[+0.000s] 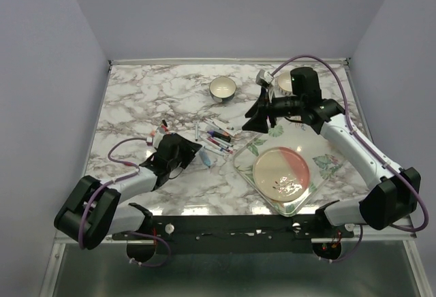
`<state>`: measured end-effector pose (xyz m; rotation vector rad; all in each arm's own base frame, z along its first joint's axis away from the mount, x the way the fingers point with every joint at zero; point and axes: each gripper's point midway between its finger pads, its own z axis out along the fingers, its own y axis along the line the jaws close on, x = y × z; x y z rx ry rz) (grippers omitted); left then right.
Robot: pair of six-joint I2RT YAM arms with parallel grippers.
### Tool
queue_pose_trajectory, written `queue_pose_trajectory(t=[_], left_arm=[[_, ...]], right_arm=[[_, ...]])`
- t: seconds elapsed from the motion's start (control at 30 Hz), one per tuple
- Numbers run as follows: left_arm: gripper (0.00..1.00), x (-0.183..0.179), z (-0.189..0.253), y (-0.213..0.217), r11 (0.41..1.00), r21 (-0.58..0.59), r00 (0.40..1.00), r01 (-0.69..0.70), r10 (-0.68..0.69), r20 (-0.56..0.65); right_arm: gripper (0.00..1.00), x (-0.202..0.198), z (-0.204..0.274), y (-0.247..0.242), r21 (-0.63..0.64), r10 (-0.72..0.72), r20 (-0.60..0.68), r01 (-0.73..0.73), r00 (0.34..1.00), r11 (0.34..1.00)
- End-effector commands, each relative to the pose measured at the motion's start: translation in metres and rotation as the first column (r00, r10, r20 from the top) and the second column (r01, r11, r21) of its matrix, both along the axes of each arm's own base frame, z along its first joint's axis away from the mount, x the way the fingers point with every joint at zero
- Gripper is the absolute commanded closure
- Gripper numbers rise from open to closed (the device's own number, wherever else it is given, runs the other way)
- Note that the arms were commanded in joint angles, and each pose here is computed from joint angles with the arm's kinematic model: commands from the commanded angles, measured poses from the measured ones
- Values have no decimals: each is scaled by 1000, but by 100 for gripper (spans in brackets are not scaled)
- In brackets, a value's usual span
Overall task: Open the pen caps
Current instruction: Place the barrel on the table with the left arm
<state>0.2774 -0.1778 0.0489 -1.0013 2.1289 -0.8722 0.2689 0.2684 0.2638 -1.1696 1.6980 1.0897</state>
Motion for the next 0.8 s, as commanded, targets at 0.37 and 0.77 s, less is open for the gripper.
queue_pose_trajectory(t=[0.37,0.77], left_arm=[[19,-28,49,64,981,139,972,-138,107,209],[1,-77,16,161,809,377,861,-451,506,-56]], right_arm=[[37,-11,16,-7,55,32,26,-33,999,998],[37,-16,19,-7,71,47,19,-48,999,996]])
